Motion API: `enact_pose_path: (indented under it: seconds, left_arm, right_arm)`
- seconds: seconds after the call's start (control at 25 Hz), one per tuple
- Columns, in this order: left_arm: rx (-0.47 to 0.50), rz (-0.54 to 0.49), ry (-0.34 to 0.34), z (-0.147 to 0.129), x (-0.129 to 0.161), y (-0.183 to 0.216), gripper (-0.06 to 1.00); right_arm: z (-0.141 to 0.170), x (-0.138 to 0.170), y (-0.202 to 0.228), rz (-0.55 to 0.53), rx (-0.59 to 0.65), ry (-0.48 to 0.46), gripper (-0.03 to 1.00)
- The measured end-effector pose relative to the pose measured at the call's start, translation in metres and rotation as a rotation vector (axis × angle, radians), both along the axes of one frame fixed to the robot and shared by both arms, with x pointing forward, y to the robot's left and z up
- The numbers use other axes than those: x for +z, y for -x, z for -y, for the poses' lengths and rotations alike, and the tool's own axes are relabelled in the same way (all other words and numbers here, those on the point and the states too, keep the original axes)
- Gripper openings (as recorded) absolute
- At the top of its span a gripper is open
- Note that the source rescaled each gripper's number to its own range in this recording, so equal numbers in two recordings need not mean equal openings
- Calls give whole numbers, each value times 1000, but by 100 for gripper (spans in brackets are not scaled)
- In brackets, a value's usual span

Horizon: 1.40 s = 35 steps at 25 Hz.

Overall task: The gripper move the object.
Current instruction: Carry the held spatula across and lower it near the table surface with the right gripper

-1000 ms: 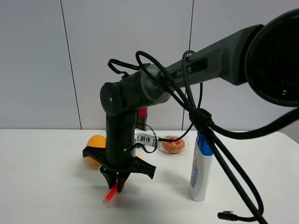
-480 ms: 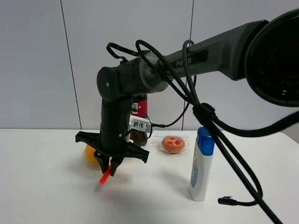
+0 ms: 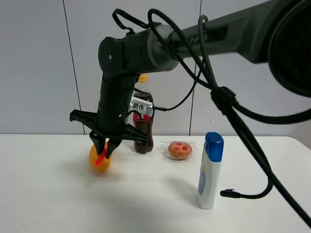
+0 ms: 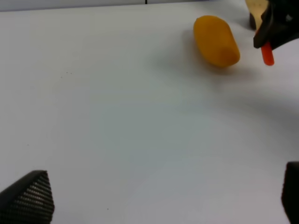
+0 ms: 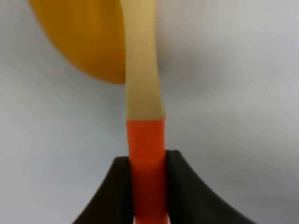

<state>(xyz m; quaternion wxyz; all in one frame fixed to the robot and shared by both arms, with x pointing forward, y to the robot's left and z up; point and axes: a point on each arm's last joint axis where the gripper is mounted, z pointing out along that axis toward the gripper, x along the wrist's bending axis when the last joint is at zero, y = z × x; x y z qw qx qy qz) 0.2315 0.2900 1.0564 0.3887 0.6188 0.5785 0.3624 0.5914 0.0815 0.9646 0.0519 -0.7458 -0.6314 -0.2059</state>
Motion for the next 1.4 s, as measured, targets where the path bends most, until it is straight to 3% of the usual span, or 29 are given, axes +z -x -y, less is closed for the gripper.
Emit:
enact_pose_path:
  seconds: [0.24,0.64,0.92,1.04,1.2,1.4]
  left_arm:
    - [0,0,0,0,0,0,100]
    - [1,0,1,0,0,0,100]
    - [1,0,1,0,0,0,100]
    - [1,0,1,0,0,0,100]
    - [0,1,0,0,0,0,100]
    - [1,1,-1,0,0,0,100]
  right_arm:
    - [-10,30,11,100,98,-54,0]
    - [-13,107,46,401,518,-26,0]
    - [8,166,65,630,701,100,0]
    - [22,181,72,651,783,190,0]
    - [45,196,81,607,797,309,0]
    - [71,230,86,686,650,364,0]
